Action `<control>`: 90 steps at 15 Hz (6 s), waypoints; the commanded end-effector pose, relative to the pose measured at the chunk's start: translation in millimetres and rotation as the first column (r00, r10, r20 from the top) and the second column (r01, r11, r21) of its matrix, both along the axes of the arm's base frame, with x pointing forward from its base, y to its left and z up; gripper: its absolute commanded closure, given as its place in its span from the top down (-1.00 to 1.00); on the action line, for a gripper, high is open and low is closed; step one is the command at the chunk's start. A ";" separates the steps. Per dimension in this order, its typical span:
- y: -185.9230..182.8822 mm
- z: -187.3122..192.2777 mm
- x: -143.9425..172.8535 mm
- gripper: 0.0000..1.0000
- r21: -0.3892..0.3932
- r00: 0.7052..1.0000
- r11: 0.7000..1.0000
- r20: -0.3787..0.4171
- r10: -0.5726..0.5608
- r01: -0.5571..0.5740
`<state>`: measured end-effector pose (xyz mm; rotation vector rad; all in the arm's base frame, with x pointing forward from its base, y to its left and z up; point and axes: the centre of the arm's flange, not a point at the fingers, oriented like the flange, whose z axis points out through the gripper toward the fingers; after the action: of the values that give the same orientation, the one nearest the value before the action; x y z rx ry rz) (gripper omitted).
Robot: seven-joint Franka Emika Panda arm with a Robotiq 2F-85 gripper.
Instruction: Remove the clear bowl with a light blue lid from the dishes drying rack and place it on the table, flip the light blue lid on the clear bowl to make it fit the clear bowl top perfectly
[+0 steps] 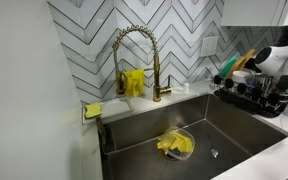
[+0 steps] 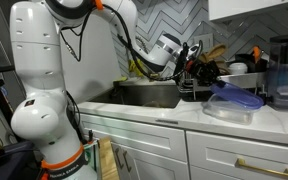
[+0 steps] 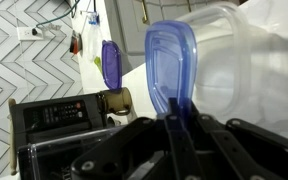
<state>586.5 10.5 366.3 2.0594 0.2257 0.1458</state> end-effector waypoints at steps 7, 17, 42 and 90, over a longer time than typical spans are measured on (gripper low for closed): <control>11.0 11.5 -8.5 -0.95 0.004 0.992 0.992 0.009 0.124 -0.124; 9.3 27.7 -35.5 -0.95 0.013 0.952 0.952 0.003 0.305 -0.305; -41.7 34.3 -80.4 -0.95 0.098 0.852 0.852 -0.054 0.521 -0.514; -35.2 29.9 -92.4 1.00 0.183 0.894 0.891 -0.096 0.437 -0.416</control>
<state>496.0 -28.9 394.7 2.1186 0.7650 0.3189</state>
